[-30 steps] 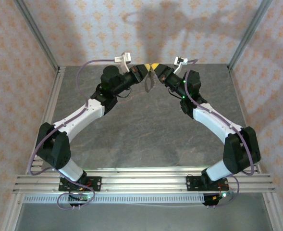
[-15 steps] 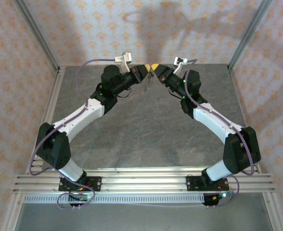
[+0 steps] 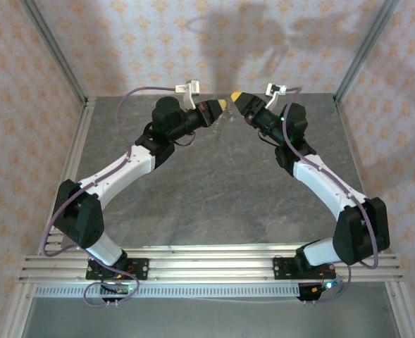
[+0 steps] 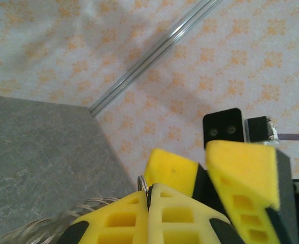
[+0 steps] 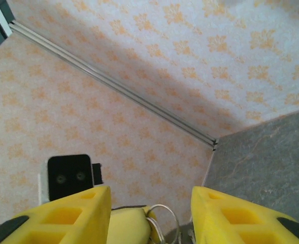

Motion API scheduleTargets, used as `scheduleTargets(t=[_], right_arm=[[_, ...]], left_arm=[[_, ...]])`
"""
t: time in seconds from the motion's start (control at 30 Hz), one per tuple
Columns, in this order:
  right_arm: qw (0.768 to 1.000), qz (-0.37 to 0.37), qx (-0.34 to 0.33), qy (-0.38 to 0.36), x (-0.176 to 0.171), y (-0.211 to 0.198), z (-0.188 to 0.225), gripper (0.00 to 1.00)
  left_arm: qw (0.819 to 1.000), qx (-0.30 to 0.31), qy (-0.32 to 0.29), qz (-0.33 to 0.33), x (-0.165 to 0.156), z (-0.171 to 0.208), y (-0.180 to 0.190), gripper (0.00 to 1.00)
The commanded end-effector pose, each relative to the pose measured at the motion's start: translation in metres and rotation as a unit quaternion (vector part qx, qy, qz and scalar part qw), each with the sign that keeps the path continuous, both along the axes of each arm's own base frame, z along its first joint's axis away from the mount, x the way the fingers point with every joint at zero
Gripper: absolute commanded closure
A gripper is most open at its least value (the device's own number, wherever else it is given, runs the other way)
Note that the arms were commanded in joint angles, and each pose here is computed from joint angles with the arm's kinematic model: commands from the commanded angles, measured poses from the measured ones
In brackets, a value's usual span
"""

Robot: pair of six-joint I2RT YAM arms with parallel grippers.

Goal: Put the keys on the keyring

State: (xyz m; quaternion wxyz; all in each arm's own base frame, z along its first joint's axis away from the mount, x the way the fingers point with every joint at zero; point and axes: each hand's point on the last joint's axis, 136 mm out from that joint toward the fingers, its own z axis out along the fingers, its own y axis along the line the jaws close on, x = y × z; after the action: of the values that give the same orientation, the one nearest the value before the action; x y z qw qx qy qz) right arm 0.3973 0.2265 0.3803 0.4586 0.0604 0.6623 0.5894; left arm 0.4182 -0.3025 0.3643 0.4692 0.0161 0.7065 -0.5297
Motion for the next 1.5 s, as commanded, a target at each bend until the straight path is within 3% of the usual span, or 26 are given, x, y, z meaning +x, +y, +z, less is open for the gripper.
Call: scheduleTargets(t=[0.0, 0.53, 0.77, 1.03, 1.47], right_arm=[[0.999, 0.026, -0.003, -0.035, -0.017, 0.000, 0.016, 0.55], [0.997, 0.059, 0.028, -0.050, -0.020, 0.004, 0.018, 0.68], [0.996, 0.067, 0.032, -0.048, -0.017, 0.009, 0.018, 0.67], [0.999, 0.027, 0.030, -0.034, -0.002, -0.002, 0.008, 0.64], [0.995, 0.081, 0.034, -0.054, -0.013, 0.017, 0.019, 0.65]], left_arm=[[0.998, -0.012, -0.055, -0.024, -0.011, 0.040, -0.004, 1.00], [0.998, -0.017, -0.057, -0.032, -0.012, 0.042, -0.007, 1.00], [0.998, -0.021, -0.057, -0.034, -0.012, 0.043, -0.008, 1.00], [0.997, -0.022, -0.058, -0.035, -0.014, 0.044, -0.008, 1.00], [0.997, -0.026, -0.057, -0.035, -0.011, 0.044, -0.009, 1.00]])
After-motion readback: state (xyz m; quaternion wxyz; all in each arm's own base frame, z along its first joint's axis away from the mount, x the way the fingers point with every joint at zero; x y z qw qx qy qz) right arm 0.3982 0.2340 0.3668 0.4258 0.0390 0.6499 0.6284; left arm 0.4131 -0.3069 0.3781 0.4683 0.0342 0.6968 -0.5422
